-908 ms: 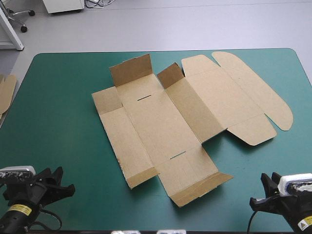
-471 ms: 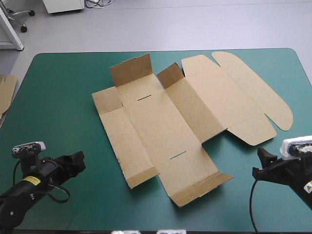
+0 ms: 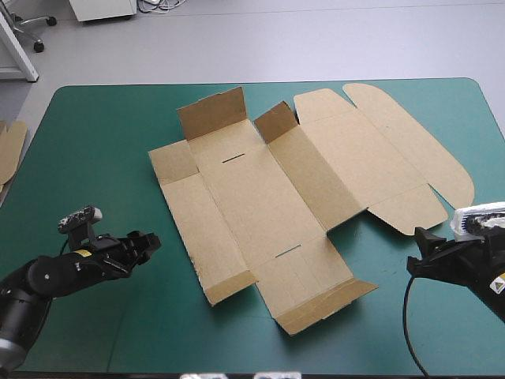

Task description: Fold the box

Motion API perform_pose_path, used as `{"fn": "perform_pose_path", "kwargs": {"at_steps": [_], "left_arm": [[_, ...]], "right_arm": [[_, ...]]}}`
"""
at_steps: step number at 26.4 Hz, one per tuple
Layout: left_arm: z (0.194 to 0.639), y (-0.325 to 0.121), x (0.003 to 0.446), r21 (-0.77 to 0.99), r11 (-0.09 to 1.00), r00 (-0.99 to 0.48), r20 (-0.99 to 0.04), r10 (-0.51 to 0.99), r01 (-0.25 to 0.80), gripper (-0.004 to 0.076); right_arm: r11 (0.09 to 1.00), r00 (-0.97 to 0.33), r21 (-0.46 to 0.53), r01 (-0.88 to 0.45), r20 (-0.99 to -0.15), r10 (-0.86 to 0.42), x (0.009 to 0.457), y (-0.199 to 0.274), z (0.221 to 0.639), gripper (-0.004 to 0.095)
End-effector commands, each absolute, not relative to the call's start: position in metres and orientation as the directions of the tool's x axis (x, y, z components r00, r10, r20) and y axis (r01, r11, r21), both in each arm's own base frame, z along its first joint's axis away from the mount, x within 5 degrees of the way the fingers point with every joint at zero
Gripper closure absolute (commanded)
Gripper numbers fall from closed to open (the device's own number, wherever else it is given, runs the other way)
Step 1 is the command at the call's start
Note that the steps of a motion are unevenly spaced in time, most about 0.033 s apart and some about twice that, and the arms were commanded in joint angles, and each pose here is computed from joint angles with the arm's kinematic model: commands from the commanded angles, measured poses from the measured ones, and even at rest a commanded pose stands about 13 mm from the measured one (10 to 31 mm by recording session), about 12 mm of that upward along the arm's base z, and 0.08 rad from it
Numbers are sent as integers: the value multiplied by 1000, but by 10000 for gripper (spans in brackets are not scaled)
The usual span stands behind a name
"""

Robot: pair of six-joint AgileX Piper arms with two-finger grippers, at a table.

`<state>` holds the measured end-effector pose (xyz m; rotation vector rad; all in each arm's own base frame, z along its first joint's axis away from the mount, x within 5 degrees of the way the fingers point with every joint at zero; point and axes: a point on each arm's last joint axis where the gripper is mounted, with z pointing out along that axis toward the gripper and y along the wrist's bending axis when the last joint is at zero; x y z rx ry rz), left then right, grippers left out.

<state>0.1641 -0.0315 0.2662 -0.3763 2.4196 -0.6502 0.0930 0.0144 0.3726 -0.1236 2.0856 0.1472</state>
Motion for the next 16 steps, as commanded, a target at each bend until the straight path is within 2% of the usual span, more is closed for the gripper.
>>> {"fn": "perform_pose_path", "kwargs": {"at_steps": [1,5,9,13,16], "left_arm": [[268,-35,185,-591,798,-767,-458,-450,-115,293],[256,-40,204,-654,746,-775,-405,-484,-124,294],[238,-41,218,-658,738,-803,-353,-480,-151,294],[216,-41,221,-639,745,-835,-292,-466,-192,294],[198,-46,215,-701,684,-828,-251,-501,-201,294]], "right_arm": [[987,-414,54,-150,-910,-13,95,15,389,315],[985,-410,69,-157,-912,-1,95,16,391,319],[984,-398,73,-163,-917,2,94,16,395,318],[984,-405,74,-165,-914,1,93,16,395,319],[983,-411,74,-165,-912,0,93,17,394,337]]}}
